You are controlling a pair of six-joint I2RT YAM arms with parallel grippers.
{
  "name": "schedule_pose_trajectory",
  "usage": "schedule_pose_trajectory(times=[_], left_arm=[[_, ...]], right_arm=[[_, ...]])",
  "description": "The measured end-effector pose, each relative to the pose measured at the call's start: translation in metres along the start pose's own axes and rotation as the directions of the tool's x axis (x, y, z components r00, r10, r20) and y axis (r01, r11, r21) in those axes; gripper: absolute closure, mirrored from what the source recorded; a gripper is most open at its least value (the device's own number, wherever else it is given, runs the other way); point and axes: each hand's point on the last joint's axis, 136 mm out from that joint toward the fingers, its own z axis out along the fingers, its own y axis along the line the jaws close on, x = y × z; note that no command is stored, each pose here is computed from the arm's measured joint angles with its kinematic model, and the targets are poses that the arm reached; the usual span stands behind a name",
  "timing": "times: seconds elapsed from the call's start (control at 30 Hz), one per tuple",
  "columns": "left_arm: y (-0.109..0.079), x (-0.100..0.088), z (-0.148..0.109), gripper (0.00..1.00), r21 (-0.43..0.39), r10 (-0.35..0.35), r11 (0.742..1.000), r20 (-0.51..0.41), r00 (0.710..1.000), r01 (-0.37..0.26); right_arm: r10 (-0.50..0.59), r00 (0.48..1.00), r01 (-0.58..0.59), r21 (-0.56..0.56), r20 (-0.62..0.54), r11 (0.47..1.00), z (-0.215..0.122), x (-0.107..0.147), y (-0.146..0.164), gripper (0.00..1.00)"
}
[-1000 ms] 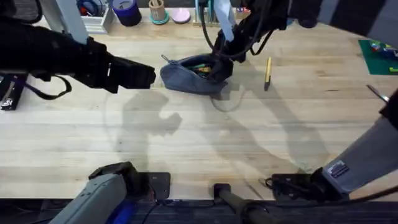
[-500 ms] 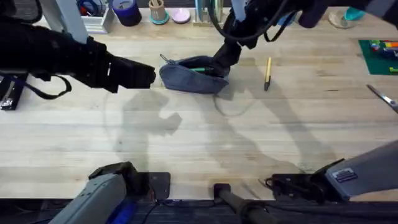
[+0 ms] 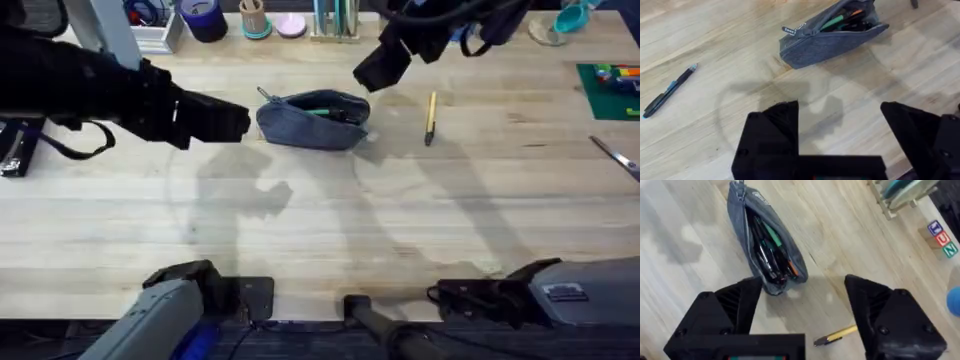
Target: Unzip the bag, pick up the pens from the table one at a time and place them inside, then zip the bag closed.
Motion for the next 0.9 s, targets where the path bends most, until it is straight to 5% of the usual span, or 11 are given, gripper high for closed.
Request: schedule_pose_trajectory(times=[0.2,0.43,0.87,0.9], left_arm=[[0.0,0.0,0.0,0.006,0.0,0.0,1.0,0.0,1.0,0.0],[0.0,0.0,0.0,0.005,0.0,0.0,1.0,0.0,1.0,0.0],[0.0,0.0,0.0,0.006,0.0,0.0,1.0,0.0,1.0,0.0],[0.0,0.0,0.0,0.006,0.0,0.0,1.0,0.0,1.0,0.0]], right_arm=[[0.151,0.989,-0.149,0.122,-0.005,0.981,-0.019,0.005,-0.015,0.005],[0.392,0.918,-0.356,0.304,-0.065,0.884,-0.035,0.04,-0.038,0.005],[0.78,0.625,-0.658,0.517,-0.033,0.548,-0.062,0.109,-0.065,0.005],[0.833,0.553,-0.708,0.531,0.006,0.466,-0.066,0.117,-0.07,0.005]])
